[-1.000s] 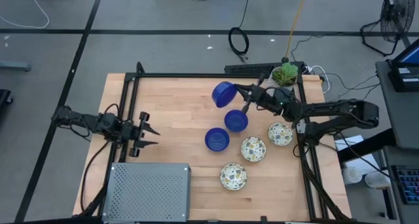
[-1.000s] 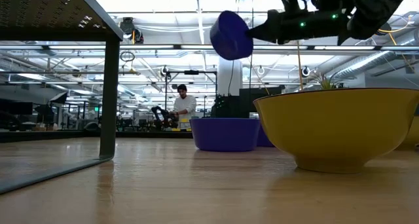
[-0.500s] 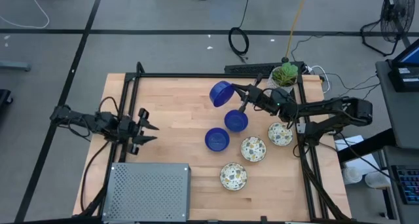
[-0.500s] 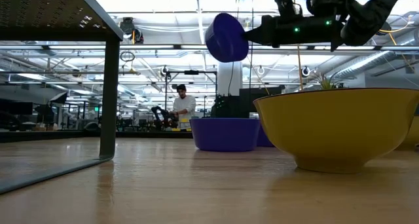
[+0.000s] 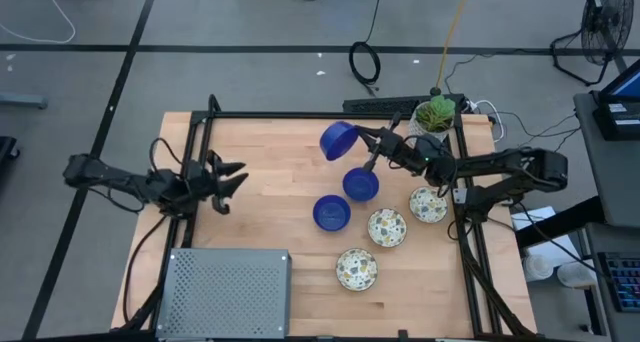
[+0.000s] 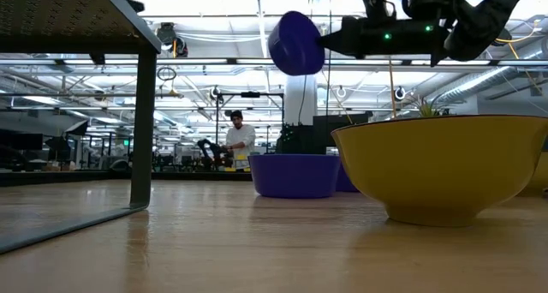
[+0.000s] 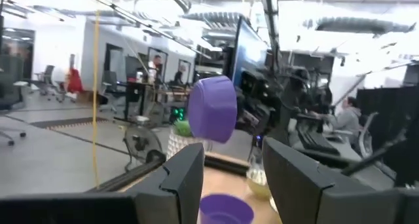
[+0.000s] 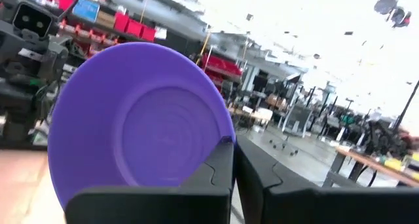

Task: Pick & Place Mini bowls
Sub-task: Put the right blue bowl on the shelf

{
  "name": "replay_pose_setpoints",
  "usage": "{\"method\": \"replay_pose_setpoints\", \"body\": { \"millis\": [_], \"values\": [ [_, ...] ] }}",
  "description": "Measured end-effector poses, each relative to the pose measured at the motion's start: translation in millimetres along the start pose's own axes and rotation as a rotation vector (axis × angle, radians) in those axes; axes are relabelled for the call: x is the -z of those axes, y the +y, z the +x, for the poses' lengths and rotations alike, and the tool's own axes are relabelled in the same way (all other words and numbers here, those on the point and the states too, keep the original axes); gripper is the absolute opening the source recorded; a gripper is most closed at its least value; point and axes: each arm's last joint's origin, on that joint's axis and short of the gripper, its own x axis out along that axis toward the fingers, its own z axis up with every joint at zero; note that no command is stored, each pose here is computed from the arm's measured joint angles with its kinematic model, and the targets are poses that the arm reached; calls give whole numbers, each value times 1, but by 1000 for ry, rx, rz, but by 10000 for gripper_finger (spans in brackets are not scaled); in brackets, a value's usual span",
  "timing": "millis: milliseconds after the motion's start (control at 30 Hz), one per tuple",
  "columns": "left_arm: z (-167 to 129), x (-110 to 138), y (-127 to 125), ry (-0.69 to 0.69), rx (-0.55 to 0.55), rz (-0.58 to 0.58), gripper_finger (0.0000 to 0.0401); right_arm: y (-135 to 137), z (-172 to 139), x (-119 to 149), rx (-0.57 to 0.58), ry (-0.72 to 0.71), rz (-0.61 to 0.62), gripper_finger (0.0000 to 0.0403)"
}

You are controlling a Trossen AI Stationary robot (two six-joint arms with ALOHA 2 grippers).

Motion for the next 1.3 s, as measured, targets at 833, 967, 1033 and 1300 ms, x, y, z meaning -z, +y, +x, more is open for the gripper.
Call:
{"method": "replay_pose_setpoints", "body": {
  "millis": [833, 967, 1033, 1300],
  "values": [
    [196, 3, -43, 468, -673, 726, 227, 10, 68, -6, 247, 65, -389, 0],
    [203, 6, -45, 450, -596, 690, 228, 8, 68, -6, 249, 65, -385, 0],
    [205, 5, -42, 434, -571, 659, 228, 8, 68, -6, 236, 47, -381, 0],
    [212, 2, -21, 420, -619, 608, 228, 22, 67, -12, 154, -5, -347, 0]
  ]
}}
